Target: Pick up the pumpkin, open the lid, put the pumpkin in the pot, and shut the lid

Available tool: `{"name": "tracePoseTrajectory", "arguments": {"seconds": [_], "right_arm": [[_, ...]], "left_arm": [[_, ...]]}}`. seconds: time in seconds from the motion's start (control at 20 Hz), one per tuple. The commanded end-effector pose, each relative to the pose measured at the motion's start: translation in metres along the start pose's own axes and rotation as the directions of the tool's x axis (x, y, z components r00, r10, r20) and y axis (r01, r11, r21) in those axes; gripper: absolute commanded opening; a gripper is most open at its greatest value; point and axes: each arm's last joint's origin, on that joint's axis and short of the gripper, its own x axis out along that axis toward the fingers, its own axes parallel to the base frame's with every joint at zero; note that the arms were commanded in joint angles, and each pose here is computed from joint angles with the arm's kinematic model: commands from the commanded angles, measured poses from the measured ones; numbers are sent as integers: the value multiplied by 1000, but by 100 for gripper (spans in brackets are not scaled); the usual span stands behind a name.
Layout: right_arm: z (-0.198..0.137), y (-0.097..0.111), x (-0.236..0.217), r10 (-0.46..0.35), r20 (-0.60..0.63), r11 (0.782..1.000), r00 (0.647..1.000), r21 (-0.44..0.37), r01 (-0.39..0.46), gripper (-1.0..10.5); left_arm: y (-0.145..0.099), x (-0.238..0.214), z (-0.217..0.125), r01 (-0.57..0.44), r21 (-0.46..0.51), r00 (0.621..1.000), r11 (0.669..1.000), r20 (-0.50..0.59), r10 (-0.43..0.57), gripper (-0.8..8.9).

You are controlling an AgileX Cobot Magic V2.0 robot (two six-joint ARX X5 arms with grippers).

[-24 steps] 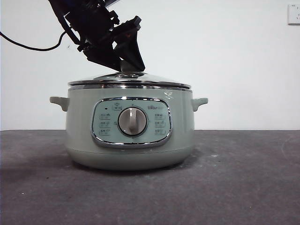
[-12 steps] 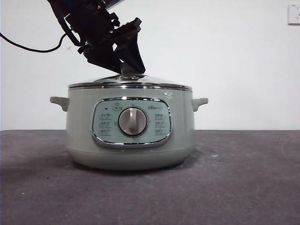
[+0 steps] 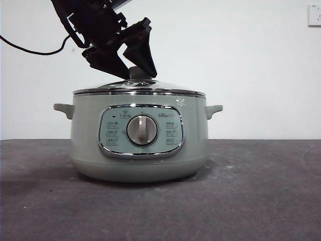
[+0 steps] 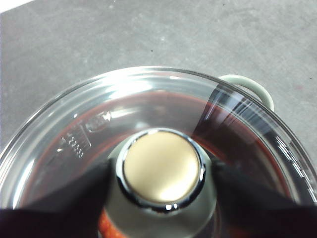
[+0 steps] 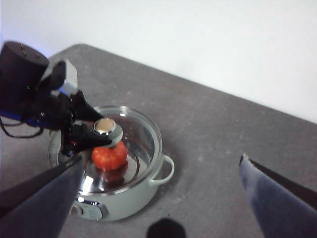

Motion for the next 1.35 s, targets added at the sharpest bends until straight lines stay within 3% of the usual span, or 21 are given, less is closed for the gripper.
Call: {"name": "tracePoseTrajectory", "arguments": {"seconds": [0.05, 0.35, 0.75, 0.9, 1.0, 1.05, 1.15, 1.2, 1.25, 1.3, 1.35], "right_arm": [[-1, 1, 2, 4, -21, 1000, 1000, 7, -4, 598], [-4, 1, 6, 13, -65, 1000, 998, 1, -13, 598], [-11, 8, 17, 184, -167, 983, 969, 28, -182, 597], [-15, 12, 24, 272, -235, 962, 933, 53, -267, 595], [-18, 15, 29, 351, -280, 936, 894, 84, -341, 593], [-19, 17, 31, 383, -296, 924, 875, 99, -371, 590], [-21, 19, 36, 434, -333, 901, 837, 129, -415, 477], [-22, 20, 37, 447, -345, 894, 825, 138, -427, 383], [-24, 20, 40, 447, -367, 893, 816, 139, -427, 167], [-24, 20, 42, 447, -382, 892, 809, 127, -433, -18], [-25, 21, 43, 447, -390, 892, 805, 121, -436, -2]], "left_arm": [[-1, -9, 5, -1, -6, 1000, 1000, 24, 1, 566], [-6, -42, 14, -4, -3, 998, 1000, 59, 4, 566], [-22, -125, 14, -1, -21, 998, 1000, 66, 2, 565], [-30, -163, 7, 1, -26, 998, 1000, 65, 1, 562], [-35, -188, -1, 2, -41, 998, 999, 66, 0, 548], [-38, -199, -4, 2, -44, 998, 999, 67, 1, 495], [-42, -220, -12, 3, -49, 997, 999, 73, 1, 279], [-44, -228, -16, 3, -48, 997, 999, 77, 1, 167], [-47, -241, -21, 1, -46, 996, 999, 90, 3, -28], [-49, -250, -25, 1, -52, 995, 999, 103, 4, -3], [-51, -258, -28, 2, -59, 993, 998, 120, 5, -6]]}}
